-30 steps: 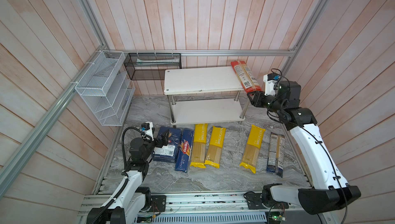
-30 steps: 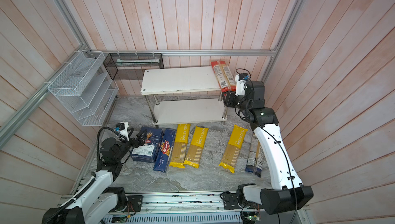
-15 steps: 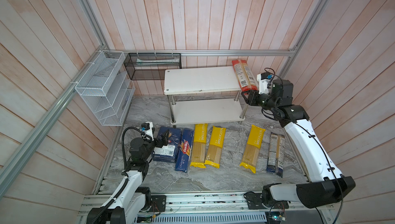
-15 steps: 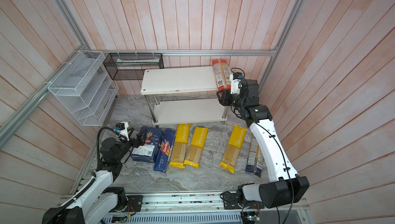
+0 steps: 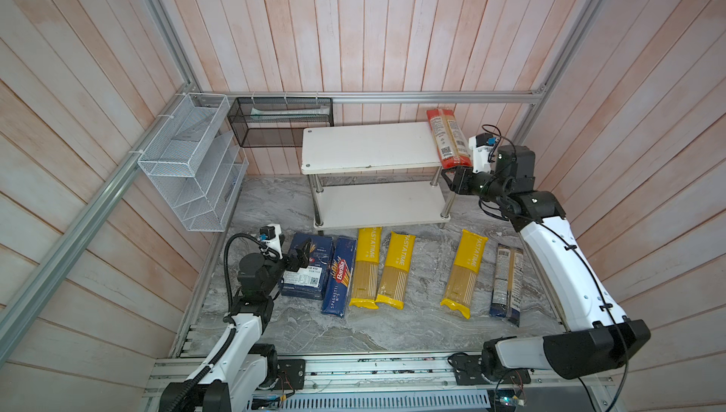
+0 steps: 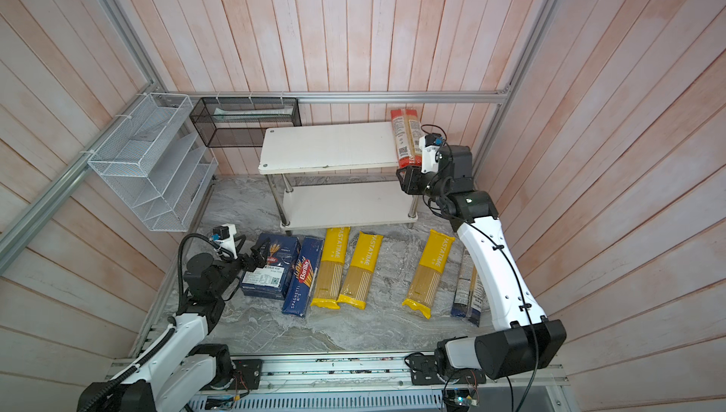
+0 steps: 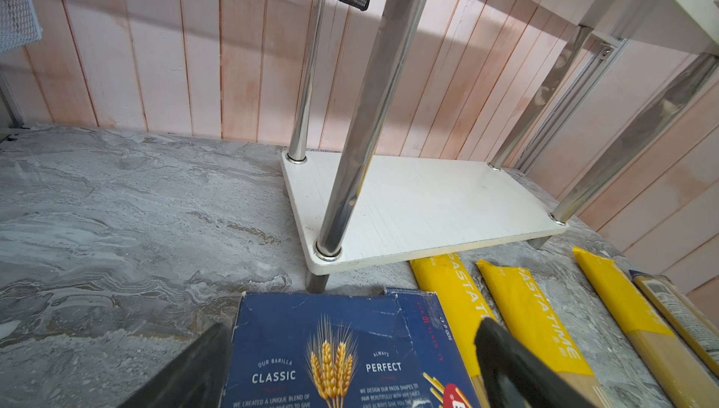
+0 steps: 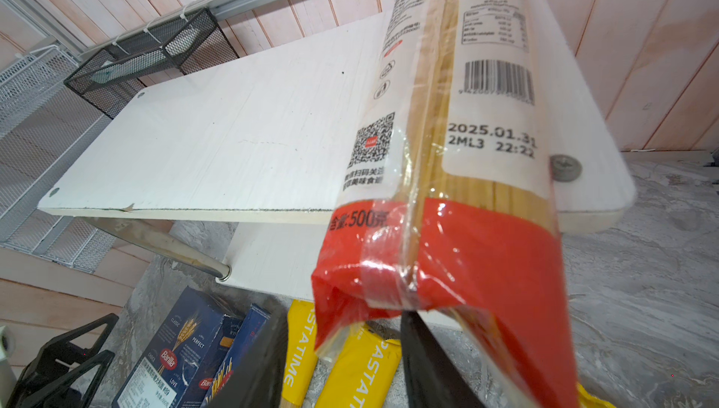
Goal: Arrange pasta packages on shelves
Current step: Place the pasta bag on the shelf, then pick up the pasta bag from the middle-right of the table.
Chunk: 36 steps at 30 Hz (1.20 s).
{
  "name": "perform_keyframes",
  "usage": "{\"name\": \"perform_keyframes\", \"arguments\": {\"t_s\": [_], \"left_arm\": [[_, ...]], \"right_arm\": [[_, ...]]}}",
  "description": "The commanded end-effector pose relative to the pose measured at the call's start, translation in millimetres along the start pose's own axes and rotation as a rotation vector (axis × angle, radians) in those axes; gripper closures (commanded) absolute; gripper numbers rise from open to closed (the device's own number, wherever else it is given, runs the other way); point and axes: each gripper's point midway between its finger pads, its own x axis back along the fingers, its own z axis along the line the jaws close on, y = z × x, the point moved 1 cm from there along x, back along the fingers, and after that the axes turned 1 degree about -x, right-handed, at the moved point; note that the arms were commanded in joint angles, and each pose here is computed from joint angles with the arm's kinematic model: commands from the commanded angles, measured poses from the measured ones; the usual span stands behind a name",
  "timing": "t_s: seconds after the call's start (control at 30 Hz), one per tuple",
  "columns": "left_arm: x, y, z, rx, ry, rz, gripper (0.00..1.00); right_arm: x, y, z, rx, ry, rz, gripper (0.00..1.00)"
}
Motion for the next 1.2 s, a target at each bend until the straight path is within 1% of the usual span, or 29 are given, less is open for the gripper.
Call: {"name": "perform_keyframes", "arguments": {"t_s": [0.0,0.2,0.27,0.33,0.43,0.5,0.57,0.8,0.9,0.93,1.07,1.17], "left_arm": [[1.4,-2.7,-0.5,-0.003,-0.001,-0.002,0.00],[1.2,-2.4,0.0,-0.002,0.002,-0.003,0.00],[1.2,-2.6,-0.5,-0.002,-0.001,-0.002,0.00],[1.1,-2.8,0.0,-0.002,0.001,-0.001,0.00],[1.0,-2.6,-0.4,-0.002,-0.001,-0.002,0.00],[1.2,-2.6,-0.2,-0.001,0.000,-0.002,0.00],[1.1,-2.9,0.0,-0.001,0.001,-0.001,0.00],[1.9,-2.5,-0.6,-0.003,0.000,-0.004,0.00],[1.6,-2.3,-0.1,-0.003,0.002,-0.004,0.00],[1.7,-2.4,-0.1,-0.002,0.002,-0.004,0.00],[1.2,-3.0,-0.8,-0.003,-0.003,-0.001,0.00],[0.4,-2.7,-0.9,-0.003,-0.005,0.001,0.00]], "right_arm": [[14.2,9.4,11.1,0.035,0.013,-0.022,0.51],[19.0,-5.2,12.4,0.067,-0.002,-0.013,0.51],[19.0,-13.7,20.8,0.116,0.019,-0.004,0.51],[18.4,-23.2,28.8,0.179,0.009,0.003,0.51],[14.7,-43.1,41.9,0.250,0.014,0.049,0.50],[10.4,-62.2,45.4,0.259,0.026,0.102,0.50],[6.7,-79.1,41.6,0.259,0.003,0.133,0.49],[-1.9,-148.4,12.1,0.183,-0.068,0.246,0.49],[-1.8,-175.0,-5.7,0.123,-0.120,0.256,0.49],[-1.5,-181.7,-11.0,0.112,-0.138,0.257,0.49],[0.4,-204.4,-42.4,0.062,-0.281,0.262,0.48],[0.8,-216.5,-59.8,0.008,-0.340,0.260,0.48]]}}
